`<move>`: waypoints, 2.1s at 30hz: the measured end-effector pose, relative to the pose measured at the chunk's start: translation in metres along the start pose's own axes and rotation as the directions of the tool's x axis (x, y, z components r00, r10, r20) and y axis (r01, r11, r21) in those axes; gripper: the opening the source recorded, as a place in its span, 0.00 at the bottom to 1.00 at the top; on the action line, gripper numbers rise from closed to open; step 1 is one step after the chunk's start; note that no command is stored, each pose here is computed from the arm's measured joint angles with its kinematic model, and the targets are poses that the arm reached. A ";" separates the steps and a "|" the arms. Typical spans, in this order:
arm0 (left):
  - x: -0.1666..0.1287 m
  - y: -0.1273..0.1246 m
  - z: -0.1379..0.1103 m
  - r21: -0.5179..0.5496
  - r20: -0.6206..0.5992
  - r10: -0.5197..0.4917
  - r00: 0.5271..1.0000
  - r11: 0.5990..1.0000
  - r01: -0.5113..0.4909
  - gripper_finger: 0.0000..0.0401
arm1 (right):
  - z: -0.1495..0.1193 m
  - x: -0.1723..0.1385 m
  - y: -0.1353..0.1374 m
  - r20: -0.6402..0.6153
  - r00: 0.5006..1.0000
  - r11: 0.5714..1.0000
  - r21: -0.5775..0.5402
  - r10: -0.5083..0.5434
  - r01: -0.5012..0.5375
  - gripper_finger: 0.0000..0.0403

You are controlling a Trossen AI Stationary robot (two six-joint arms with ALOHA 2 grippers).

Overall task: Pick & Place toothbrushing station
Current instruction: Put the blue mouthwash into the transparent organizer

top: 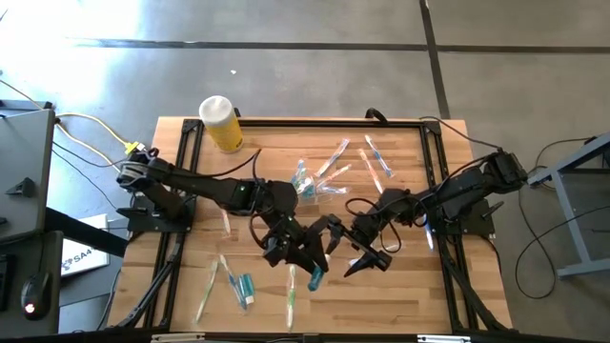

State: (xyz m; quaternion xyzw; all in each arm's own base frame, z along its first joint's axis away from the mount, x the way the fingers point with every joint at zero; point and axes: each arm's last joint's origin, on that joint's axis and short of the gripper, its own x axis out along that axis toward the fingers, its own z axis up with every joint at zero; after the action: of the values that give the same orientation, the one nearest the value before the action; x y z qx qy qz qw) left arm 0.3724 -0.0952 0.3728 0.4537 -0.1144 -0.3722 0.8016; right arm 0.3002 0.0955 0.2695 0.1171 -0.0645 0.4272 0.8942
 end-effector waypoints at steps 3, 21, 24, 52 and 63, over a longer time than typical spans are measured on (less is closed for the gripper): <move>0.001 0.000 -0.001 -0.001 -0.010 -0.009 1.000 1.000 0.009 0.29 | 0.000 -0.001 -0.002 -0.005 1.000 1.000 0.003 -0.003 0.003 0.72; 0.009 0.006 -0.012 -0.123 -0.099 -0.080 0.992 0.990 0.068 0.29 | 0.003 0.010 -0.009 -0.002 1.000 1.000 -0.007 0.016 -0.016 0.72; 0.008 0.010 -0.010 -0.123 -0.090 -0.073 0.993 0.990 0.062 0.29 | 0.003 0.011 -0.007 0.000 1.000 1.000 -0.010 0.022 -0.022 0.72; 0.002 0.025 0.006 -0.141 0.007 -0.034 0.999 0.989 0.034 0.29 | -0.006 0.012 -0.007 -0.066 0.997 0.999 0.016 0.040 -0.039 0.72; 0.002 0.021 0.005 -0.171 0.025 -0.086 0.996 0.981 0.089 0.29 | -0.005 0.011 -0.008 -0.061 0.997 0.999 0.012 0.037 -0.036 0.72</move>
State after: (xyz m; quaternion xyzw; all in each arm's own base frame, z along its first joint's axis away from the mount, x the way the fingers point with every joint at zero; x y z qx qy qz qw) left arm 0.3812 -0.0933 0.3922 0.3843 -0.0690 -0.4196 0.8195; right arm 0.3135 0.1000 0.2657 0.1078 -0.0367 0.4471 0.8872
